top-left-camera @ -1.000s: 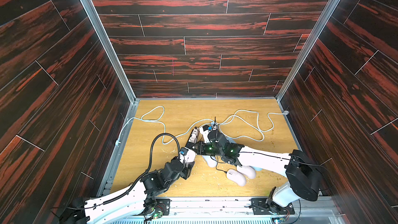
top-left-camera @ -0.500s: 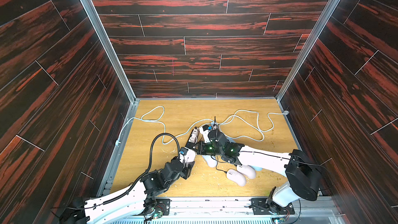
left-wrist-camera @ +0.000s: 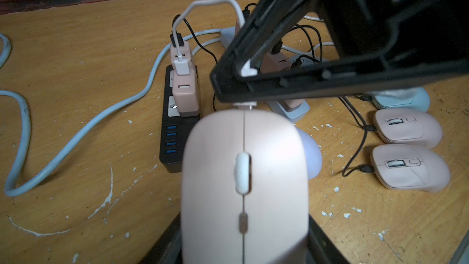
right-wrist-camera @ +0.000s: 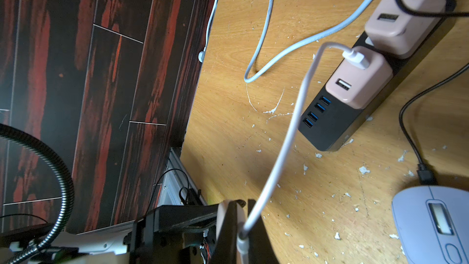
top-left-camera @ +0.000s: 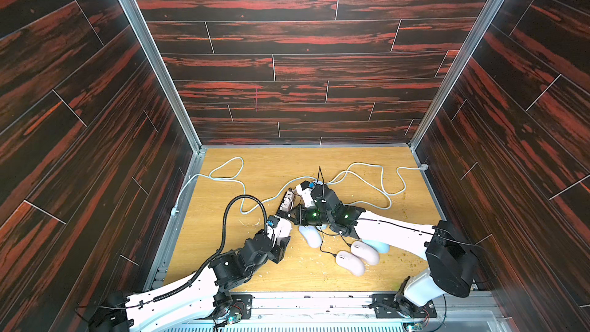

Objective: Unplug the wireless mouse
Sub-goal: Remove the power cord from the mouse.

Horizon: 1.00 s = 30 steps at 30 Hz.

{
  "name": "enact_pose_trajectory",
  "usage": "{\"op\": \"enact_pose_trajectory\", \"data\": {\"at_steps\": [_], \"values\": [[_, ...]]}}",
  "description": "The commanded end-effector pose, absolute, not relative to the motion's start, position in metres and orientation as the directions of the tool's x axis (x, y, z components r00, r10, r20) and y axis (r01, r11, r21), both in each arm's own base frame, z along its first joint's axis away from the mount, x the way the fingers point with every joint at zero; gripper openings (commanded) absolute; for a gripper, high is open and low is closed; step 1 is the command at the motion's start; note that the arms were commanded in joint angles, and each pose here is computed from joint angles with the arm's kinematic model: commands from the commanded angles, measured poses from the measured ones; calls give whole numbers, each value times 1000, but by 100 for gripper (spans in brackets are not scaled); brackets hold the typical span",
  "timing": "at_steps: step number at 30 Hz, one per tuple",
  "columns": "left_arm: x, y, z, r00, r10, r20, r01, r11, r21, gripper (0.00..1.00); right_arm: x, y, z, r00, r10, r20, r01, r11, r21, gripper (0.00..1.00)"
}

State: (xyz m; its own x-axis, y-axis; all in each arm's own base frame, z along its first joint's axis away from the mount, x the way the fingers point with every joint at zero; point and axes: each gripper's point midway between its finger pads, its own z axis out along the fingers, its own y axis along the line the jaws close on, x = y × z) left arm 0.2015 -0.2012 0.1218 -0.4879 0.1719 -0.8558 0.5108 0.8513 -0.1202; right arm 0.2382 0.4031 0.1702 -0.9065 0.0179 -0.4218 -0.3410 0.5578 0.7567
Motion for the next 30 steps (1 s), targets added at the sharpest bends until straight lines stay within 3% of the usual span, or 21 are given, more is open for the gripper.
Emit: {"op": "enact_pose_trajectory", "data": {"at_steps": [1,16,30], "values": [[189,-193,101,-543,243,-804,523,847,-97,0,278,390,216,-843,175,-509,-350,540,766,0],[187,-198,93,-566,263,-781,534,839,-104,0,297,376,228,-838,292,-461,-273,508,817,0],[185,-201,85,-600,295,-744,539,836,-103,0,308,375,247,-752,221,-621,-421,564,710,0]]}}
